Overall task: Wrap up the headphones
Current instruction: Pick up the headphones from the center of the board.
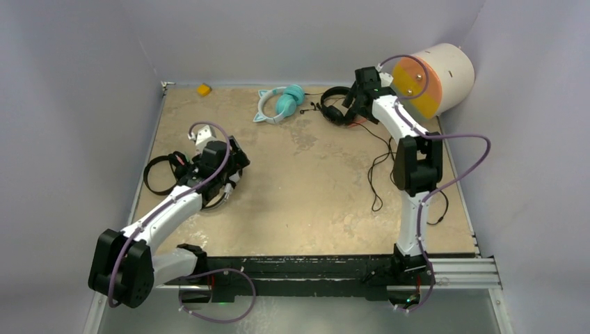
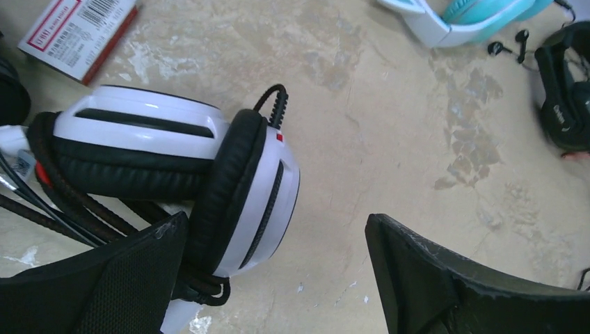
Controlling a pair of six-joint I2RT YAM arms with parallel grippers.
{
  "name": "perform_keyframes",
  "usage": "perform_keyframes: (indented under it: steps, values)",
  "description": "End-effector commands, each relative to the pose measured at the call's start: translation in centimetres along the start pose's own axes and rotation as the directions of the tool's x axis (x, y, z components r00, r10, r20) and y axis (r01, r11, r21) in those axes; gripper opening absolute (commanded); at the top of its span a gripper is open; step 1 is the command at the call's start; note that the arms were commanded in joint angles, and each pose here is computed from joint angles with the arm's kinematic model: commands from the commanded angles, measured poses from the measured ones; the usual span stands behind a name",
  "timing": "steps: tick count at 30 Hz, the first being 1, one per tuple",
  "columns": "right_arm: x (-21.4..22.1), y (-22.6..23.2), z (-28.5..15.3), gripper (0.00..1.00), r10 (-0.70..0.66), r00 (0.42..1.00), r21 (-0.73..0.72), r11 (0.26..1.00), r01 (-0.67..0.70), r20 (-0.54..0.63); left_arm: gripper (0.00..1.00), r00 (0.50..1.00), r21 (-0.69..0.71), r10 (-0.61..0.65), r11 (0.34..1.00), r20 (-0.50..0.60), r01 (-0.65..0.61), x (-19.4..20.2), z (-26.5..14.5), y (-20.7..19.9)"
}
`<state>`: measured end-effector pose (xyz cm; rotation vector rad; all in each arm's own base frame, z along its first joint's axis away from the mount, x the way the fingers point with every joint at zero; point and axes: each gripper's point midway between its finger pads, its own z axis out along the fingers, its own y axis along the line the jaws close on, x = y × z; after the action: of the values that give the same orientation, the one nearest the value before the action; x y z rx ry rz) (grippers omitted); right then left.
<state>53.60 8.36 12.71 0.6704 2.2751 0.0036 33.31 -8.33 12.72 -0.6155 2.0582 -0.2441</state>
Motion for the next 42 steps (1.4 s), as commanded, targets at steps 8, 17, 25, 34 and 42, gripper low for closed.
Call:
perform_keyframes:
  steps: [8,17,25,34,42]
  values:
    - [-1.6,0.9,2.3,0.95,0.083,0.996,0.002,0.997,-0.083,-0.033,0.98,0.990,0.247,0.100,0.961,0.103,-0.123,0.3,-1.5,-5.3]
    - [-0.8,2.1,3.9,0.97,0.068,0.988,-0.067,0.995,-0.077,-0.136,0.99,0.990,0.335,0.081,0.935,0.113,-0.115,0.6,-2.3,-6.5]
    - [0.0,2.5,5.5,0.90,0.072,0.968,-0.118,0.988,-0.103,-0.240,1.00,0.990,0.370,0.081,0.922,0.113,-0.118,0.5,-3.0,-7.1]
    - [1.0,2.7,4.8,0.22,0.083,0.954,-0.177,0.975,-0.138,-0.288,0.97,0.985,0.509,0.049,0.851,0.168,-0.129,-0.1,-5.6,-8.8]
    - [-1.0,0.6,-0.2,0.03,0.054,0.985,-0.180,0.980,-0.084,-0.164,0.95,0.982,0.604,0.045,0.783,0.182,-0.148,0.1,-7.3,-10.1]
